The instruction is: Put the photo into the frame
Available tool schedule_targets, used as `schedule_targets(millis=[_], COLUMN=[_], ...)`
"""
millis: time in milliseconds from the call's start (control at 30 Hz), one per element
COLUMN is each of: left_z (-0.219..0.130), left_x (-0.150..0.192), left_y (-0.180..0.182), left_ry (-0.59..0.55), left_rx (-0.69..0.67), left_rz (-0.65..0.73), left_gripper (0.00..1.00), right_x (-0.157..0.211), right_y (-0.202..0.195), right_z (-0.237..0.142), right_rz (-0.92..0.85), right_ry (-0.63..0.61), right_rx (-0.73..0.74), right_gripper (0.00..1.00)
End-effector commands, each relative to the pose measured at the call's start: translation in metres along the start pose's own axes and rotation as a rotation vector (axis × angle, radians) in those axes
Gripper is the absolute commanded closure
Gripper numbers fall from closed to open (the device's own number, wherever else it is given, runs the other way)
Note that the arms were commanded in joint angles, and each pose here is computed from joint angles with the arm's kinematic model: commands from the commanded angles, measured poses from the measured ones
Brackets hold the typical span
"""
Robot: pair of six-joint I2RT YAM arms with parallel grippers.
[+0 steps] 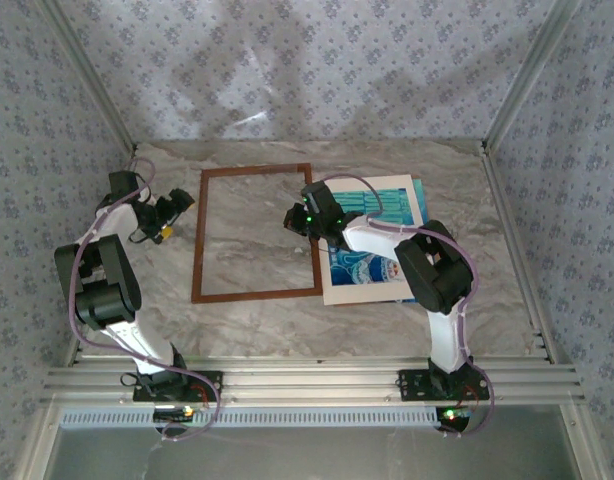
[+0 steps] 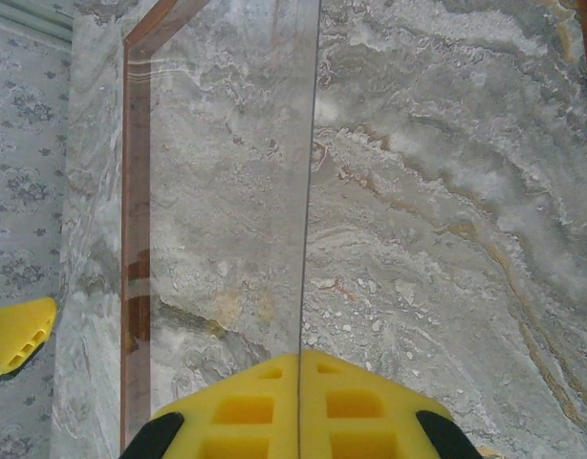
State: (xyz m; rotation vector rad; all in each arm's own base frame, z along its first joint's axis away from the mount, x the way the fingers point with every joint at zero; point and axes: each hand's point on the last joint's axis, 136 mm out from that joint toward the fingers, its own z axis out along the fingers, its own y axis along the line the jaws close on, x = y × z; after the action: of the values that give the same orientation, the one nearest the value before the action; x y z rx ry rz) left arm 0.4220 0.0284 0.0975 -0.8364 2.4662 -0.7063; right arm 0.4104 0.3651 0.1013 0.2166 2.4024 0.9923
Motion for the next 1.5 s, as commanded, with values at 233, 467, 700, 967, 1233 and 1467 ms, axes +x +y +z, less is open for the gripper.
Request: schedule_targets(millis=[233, 467, 700, 967, 1233, 1467], left_z=[0.003, 0.004, 0.006, 0.005, 0.005, 0.006], left_x=[0.004, 0.005, 0.007, 0.007, 0.008, 0.008], left_y=[-0.007, -0.007, -0.008, -0.01, -0.01, -0.011], left_ry=[0.032, 0.037, 0.042, 0.041, 0.045, 0.049], left_rx=[0.02, 0.02, 0.019, 0.021, 0.024, 0.022], left_rz=[0.019, 0.023, 0.027, 0.031, 0.032, 0.033], left_gripper=[0.02, 0.02, 0.01, 0.01, 0.01, 0.01], right_x=[-0.011, -0.009, -0.005, 0.0, 0.003, 0.005], right_y=[0.018, 0.017, 0.021, 0.017, 0.01, 0.009], right_z=[-0.018, -0.015, -0.007, 0.004, 0.005, 0.008], right_rz=[-0.038, -0.04, -0.045, -0.058, -0.06, -0.054], right_ry=[-0.036, -0.024, 0.008, 0.048, 0.059, 0.062], right_rx=[-0.005, -0.01, -0.03, -0.028, -0.001, 0.006], right_gripper=[1.0, 1.0, 1.0, 1.0, 0.96, 0.89])
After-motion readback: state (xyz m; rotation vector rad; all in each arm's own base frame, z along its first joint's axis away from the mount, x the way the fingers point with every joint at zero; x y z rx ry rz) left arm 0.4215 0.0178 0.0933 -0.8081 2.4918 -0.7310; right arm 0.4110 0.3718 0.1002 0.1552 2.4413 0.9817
